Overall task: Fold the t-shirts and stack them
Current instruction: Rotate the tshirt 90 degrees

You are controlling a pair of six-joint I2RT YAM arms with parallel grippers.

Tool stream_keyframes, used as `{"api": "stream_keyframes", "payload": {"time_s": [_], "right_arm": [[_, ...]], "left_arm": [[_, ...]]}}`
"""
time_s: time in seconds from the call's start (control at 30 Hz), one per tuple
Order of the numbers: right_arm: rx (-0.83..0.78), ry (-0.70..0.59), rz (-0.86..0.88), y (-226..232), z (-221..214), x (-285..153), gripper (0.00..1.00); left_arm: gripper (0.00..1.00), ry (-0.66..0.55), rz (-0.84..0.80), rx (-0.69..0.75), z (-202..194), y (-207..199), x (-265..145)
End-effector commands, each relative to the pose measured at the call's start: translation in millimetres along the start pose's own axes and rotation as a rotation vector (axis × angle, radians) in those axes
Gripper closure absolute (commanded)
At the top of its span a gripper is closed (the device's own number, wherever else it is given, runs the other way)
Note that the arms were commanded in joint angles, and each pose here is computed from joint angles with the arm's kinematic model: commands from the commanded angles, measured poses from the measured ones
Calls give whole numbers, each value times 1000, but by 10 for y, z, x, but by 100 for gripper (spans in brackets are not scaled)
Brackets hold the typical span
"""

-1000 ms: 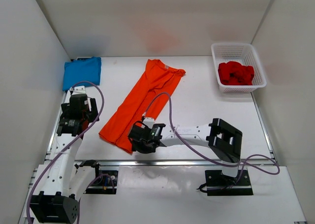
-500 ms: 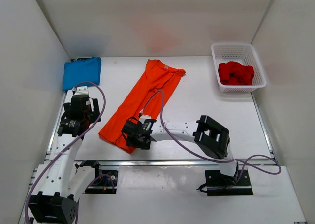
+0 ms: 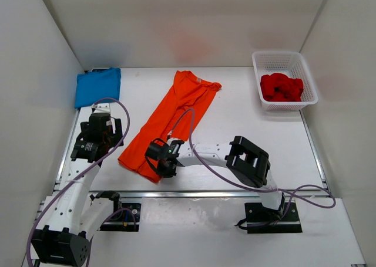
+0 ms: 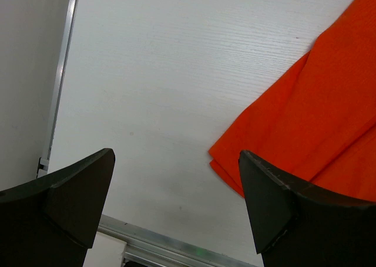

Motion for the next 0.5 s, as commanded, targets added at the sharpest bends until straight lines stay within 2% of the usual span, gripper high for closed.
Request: {"api": "stream_keyframes", "payload": {"time_s": [0.0, 0.1, 0.27, 0.37, 0.47], "right_arm": [[24, 14, -67, -231, -79, 48, 86], [44, 12, -76, -399, -60, 6, 99], [97, -31, -52, -797, 23, -119, 100], [105, -33, 4, -854, 75, -186, 100], [83, -57, -61, -996, 76, -262, 100]], "left_arm": [[3, -15, 14, 4, 14, 16, -13], [2, -10, 8, -3, 3, 17, -7], [3, 0, -30, 3, -13, -34, -1], [3, 1, -39, 4, -12, -33, 6], [3, 0, -34, 2, -17, -17, -1]]}}
Point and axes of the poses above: each gripper's point midway between its finger pads, its own x axis out along the fingers, its own y axis along the line the jaws close on, z = x × y, the point moved 5 cm from there along -x, back along the fingers, and after that the axes turned 4 degrees about -x, right-handed, at the moved point
